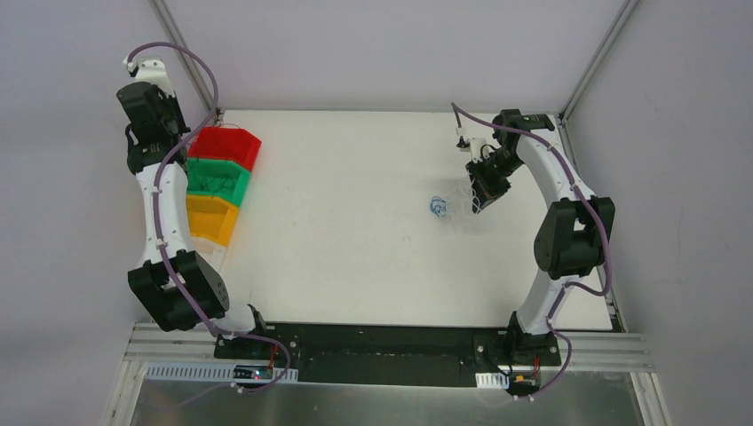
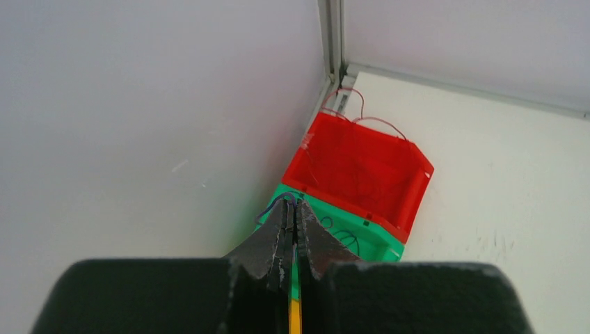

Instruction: Untangle the cables

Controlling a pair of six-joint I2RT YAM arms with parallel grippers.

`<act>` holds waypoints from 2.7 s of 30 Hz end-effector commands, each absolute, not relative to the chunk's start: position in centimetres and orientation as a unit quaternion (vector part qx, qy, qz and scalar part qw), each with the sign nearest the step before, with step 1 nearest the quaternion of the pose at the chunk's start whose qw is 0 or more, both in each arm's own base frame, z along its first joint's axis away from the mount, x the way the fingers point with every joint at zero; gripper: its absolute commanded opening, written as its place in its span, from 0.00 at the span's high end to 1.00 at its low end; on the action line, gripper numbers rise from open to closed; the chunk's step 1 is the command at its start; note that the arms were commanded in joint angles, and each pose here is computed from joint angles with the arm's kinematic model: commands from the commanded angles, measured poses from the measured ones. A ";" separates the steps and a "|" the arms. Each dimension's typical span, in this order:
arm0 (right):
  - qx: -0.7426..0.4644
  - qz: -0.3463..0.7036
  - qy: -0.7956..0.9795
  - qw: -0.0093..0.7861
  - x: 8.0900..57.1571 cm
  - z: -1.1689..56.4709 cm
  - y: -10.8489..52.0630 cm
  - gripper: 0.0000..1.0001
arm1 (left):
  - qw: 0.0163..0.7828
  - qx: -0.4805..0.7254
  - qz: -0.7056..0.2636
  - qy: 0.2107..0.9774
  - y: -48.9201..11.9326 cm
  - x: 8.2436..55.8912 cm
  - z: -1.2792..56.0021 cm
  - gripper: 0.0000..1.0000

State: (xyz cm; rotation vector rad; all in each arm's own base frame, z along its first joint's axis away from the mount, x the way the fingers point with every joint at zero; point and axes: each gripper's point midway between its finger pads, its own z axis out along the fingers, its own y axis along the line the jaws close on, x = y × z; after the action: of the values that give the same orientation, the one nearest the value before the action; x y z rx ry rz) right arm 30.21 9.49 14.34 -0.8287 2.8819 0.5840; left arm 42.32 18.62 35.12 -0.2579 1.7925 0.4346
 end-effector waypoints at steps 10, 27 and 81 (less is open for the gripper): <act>-0.270 0.188 0.944 0.036 29.3 15.2 9.9 1.00 | 0.588 -0.116 0.103 0.794 16.8 43.9 27.8 1.00; -0.274 0.175 0.945 0.027 29.1 16.0 10.2 1.00 | 0.403 -0.111 0.229 0.879 23.4 44.9 14.4 1.00; -0.401 0.458 0.757 0.238 22.3 34.1 31.4 1.00 | 0.440 0.428 -0.477 0.629 -27.8 25.5 35.1 0.03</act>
State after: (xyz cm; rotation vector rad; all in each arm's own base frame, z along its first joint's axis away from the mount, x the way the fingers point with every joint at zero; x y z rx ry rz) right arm 23.31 31.56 32.09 -1.0622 2.1742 1.2639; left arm 26.08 -26.00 35.28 0.9969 1.6268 -1.1414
